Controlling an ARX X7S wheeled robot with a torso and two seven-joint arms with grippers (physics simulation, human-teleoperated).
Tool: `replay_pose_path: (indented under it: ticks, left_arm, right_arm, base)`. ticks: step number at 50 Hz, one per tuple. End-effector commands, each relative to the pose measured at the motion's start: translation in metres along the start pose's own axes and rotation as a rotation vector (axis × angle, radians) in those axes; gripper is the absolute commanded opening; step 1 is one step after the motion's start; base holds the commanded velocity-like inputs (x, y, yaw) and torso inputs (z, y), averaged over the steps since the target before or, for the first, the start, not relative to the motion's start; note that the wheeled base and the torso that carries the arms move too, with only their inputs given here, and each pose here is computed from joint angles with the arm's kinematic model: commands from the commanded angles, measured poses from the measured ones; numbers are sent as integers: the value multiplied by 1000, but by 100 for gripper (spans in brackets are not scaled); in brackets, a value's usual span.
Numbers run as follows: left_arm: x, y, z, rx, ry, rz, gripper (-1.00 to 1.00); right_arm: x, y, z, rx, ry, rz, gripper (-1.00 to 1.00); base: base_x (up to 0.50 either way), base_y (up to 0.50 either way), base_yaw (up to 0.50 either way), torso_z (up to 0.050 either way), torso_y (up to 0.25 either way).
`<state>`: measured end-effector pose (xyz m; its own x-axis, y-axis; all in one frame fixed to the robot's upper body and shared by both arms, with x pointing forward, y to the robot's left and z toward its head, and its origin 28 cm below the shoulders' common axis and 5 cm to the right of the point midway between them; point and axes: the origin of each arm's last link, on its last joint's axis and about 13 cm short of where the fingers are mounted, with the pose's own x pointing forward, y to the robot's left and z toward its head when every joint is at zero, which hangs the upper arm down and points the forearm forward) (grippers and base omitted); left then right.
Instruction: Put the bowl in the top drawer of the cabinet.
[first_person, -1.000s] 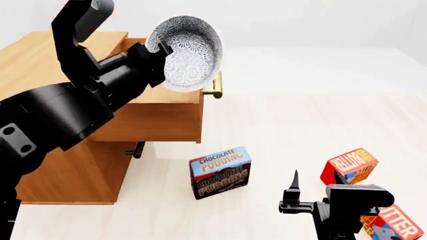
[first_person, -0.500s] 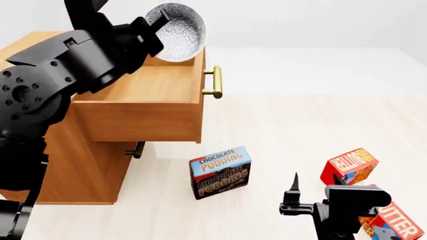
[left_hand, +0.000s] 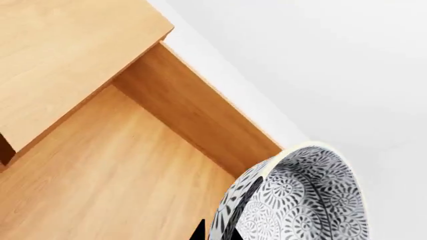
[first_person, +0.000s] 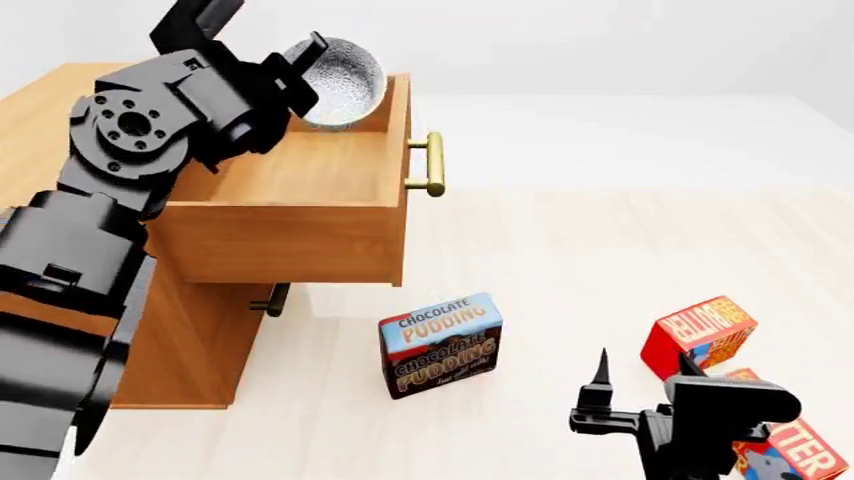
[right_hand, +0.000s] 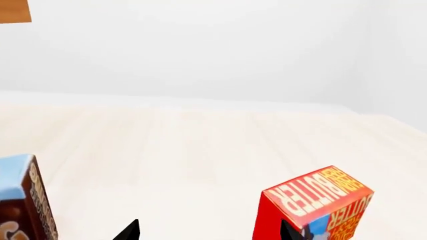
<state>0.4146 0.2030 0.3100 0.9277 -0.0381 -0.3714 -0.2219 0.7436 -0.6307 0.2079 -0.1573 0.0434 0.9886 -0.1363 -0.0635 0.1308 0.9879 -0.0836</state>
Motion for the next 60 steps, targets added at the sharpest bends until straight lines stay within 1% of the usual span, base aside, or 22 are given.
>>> replay_pose_path:
  ticks: [1,14,33,44,45,60]
  left_arm:
    - [15,9,-3,-67,5,69,-100]
    - [23,21,-13,-87,19,118,-100]
    - [29,28,-19,-152,6,176,-100]
    - [32,31,-24,-163,9,188,-100]
    - [32,32,-24,-165,8,190,100]
    - [31,33,-19,-170,-7,197,100]
  right_arm:
    - [-1,-2,-2,-1,6,-10,100]
    - [-3,-3,-4,-6,13,-16,100]
    - [-4,-1,-7,-6,25,-8,100]
    - [-5,-2,-7,-10,24,-9,100]
    - [-6,-2,-7,-10,24,-9,100]
    - [-5,-1,-9,-15,29,-7,100]
  base:
    - [0,0,0,0,0]
    - [0,0,0,0,0]
    - [0,0,0,0,1]
    - [0,0,0,0,0]
    - [0,0,0,0,0]
    - [0,0,0,0,0]
